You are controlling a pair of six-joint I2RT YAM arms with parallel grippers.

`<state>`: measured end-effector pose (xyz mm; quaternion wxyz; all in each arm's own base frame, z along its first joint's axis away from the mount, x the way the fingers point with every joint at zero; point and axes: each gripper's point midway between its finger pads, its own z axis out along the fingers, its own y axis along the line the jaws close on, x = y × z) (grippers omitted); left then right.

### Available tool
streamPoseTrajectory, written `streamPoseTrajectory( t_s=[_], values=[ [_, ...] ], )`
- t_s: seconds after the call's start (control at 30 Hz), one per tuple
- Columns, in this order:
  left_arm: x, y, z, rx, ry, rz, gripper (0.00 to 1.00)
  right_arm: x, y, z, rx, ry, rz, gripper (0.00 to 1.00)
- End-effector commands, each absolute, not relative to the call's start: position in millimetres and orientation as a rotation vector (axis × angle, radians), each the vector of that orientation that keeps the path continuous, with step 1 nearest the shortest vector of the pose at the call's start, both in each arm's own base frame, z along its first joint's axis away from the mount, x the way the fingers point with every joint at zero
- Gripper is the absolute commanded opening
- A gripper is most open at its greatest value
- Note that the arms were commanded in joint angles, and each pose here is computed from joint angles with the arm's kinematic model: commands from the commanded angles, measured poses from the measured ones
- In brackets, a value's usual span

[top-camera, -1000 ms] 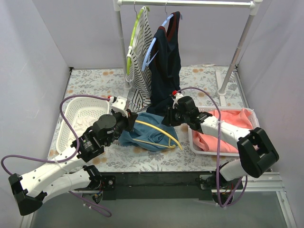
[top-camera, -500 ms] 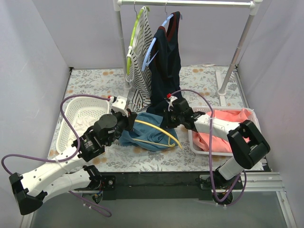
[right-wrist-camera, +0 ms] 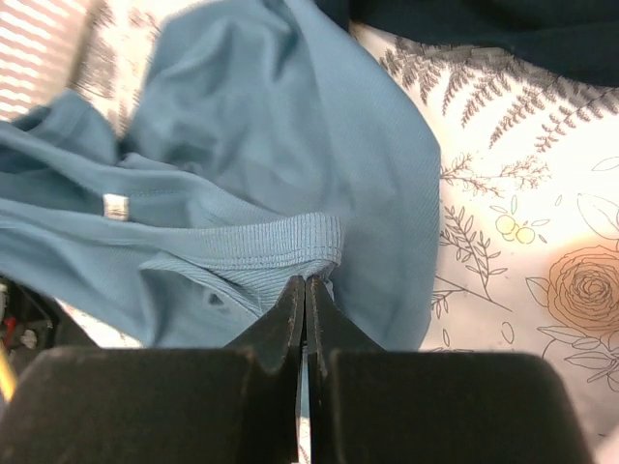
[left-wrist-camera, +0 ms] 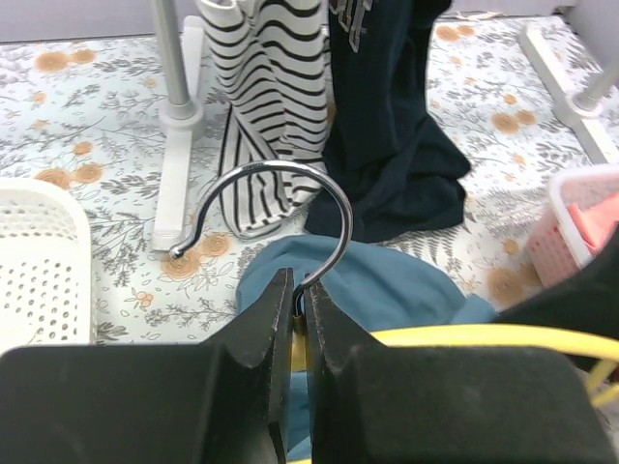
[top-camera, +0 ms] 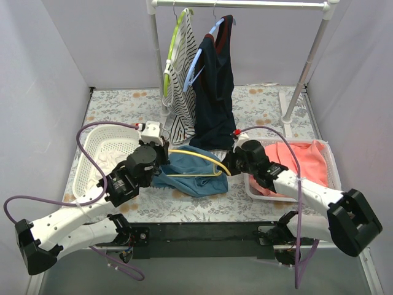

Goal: Place the tank top on the hanger

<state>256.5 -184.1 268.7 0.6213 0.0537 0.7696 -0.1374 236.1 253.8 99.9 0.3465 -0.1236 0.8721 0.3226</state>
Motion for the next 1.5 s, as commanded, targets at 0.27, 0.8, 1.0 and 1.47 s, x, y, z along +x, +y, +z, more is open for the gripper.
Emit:
streamPoseTrajectory(
  t_s=[0.27,0.8,1.0,1.47],
  values=[
    [276.4,-158.2,298.3,-0.134,1.706,-0.202,0.0,230.9,239.5,146.0,-0.239,1.994,0.91,0.01],
    [277.3,-149.7,293.5,-0.137,1.721,-0.161,0.0,233.4,205.1,180.3,-0.171,1.822,0.794,0.01],
    [275.7,-144.5,296.8,-0.142,1.71,-0.164,0.0,235.3,199.4,180.8,-0.16,1.82,0.759,0.01],
    [277.2,-141.8,295.8,-0.123,1.714,-0.176,0.0,236.2,195.8,186.9,-0.164,1.807,0.736,0.01]
  ],
)
